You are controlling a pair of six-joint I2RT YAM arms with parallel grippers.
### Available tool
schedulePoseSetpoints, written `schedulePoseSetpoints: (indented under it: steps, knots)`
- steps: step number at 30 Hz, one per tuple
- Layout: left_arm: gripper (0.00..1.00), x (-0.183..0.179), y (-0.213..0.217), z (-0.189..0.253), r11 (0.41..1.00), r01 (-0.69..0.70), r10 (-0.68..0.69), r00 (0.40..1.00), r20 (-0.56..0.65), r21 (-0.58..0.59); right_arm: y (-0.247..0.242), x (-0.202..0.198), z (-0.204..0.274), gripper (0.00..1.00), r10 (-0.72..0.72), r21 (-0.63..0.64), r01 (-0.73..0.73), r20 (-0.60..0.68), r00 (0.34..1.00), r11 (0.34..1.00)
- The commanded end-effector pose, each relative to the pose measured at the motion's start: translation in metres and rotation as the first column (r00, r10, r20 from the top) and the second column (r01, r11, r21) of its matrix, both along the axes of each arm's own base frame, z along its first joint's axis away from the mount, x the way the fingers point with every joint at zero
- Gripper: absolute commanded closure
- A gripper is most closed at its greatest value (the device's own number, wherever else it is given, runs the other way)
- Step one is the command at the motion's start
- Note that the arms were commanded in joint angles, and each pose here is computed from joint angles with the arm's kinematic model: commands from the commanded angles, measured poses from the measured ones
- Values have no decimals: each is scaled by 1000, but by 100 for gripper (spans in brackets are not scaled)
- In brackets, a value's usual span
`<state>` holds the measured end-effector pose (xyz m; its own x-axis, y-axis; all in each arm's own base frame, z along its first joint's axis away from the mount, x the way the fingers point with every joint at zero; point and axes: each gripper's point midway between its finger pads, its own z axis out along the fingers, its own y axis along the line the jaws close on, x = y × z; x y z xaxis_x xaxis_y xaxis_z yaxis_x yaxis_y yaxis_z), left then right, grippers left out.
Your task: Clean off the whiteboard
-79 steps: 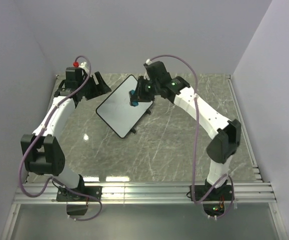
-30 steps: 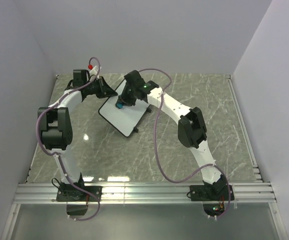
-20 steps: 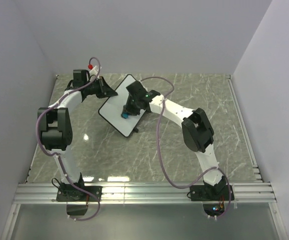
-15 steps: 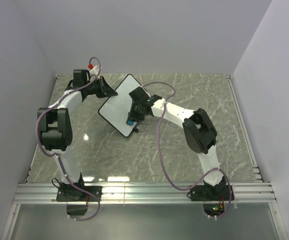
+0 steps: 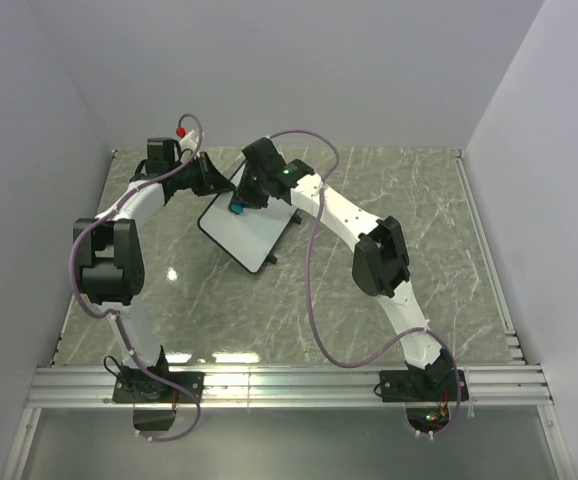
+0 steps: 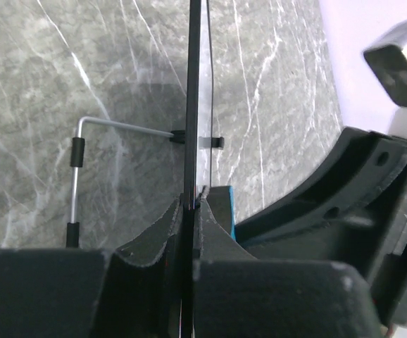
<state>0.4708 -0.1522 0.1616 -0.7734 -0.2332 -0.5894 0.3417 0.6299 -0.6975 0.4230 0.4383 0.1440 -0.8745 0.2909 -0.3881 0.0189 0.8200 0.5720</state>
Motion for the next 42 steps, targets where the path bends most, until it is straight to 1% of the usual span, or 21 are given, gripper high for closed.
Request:
schedulePoseSetpoints:
  steps: [1,3,6,7,9,10,13,15,18,20,23,25,27,28,29,30,32,33,35,37,42]
  knots:
    - [100,-19,-9,-14,999,12,-10,998,-65,34,37,5,32,100,-7,174,-1,46,999,985]
    - [100,-19,-9,-14,999,13,-11,998,-64,35,39,0,37,100,-11,195,1,49,999,981]
    - [100,-19,-9,-13,999,12,-10,998,-62,31,40,-15,19,100,14,156,-17,21,1000,988]
    - [100,-19,-9,-13,999,11,-9,998,-65,30,35,-21,5,100,20,119,-20,1,1000,993]
    - [100,-18,-9,-13,1000,12,-10,998,-66,29,29,-29,-4,100,18,89,-17,-14,1000,996]
    - [100,-18,-10,-12,1000,13,-12,998,-64,26,25,-39,-21,100,16,53,-14,-46,999,999]
    - [100,-18,-10,-14,1000,13,-12,998,-67,23,16,-61,-39,100,19,-24,-21,-79,997,1000]
    - [100,-17,-11,-14,1000,13,-11,998,-66,23,21,-78,-41,100,33,-61,-37,-75,997,997]
    - [100,-15,-10,-13,1000,12,-11,998,-65,22,23,-103,-56,100,33,-62,-41,-130,991,997]
    - [100,-14,-10,-12,1000,11,-10,998,-61,26,23,-100,-56,100,19,-37,-24,-131,991,999]
    - [100,-17,-10,-11,1000,11,-10,998,-61,20,3,-76,-59,100,-37,-79,28,-124,992,996]
    - [100,-20,-11,-11,1000,7,-7,998,-63,12,-20,-47,-60,100,-122,-95,111,-109,987,989]
    - [100,-22,-15,-9,1000,16,-15,998,-62,5,-31,-28,-59,100,-162,-69,155,-107,981,986]
    - [100,-23,-16,-9,1000,21,-20,998,-65,10,-38,-10,-52,100,-195,-41,191,-102,976,981]
    - [100,-25,-20,-9,999,28,-27,998,-63,16,-42,0,-58,100,-212,-44,209,-109,971,977]
    - [100,-25,-22,-6,999,32,-31,998,-59,17,-39,16,-41,100,-219,-6,219,-80,973,976]
    - [100,-27,-26,-6,999,43,-41,997,-60,24,-48,39,-46,100,-249,-4,249,-80,965,968]
    - [100,-28,-27,-6,999,46,-45,997,-62,24,-45,52,-31,100,-256,30,258,-53,965,966]
    - [100,-31,-29,-6,998,50,-48,997,-60,32,-44,65,-33,100,-266,70,271,-72,961,960]
    - [100,-36,-31,-11,998,56,-53,996,-74,34,-38,77,-23,100,-285,133,292,-69,956,947]
    - [100,-42,-34,-16,997,62,-58,995,-80,51,-19,85,-24,100,-291,225,305,-94,952,925]
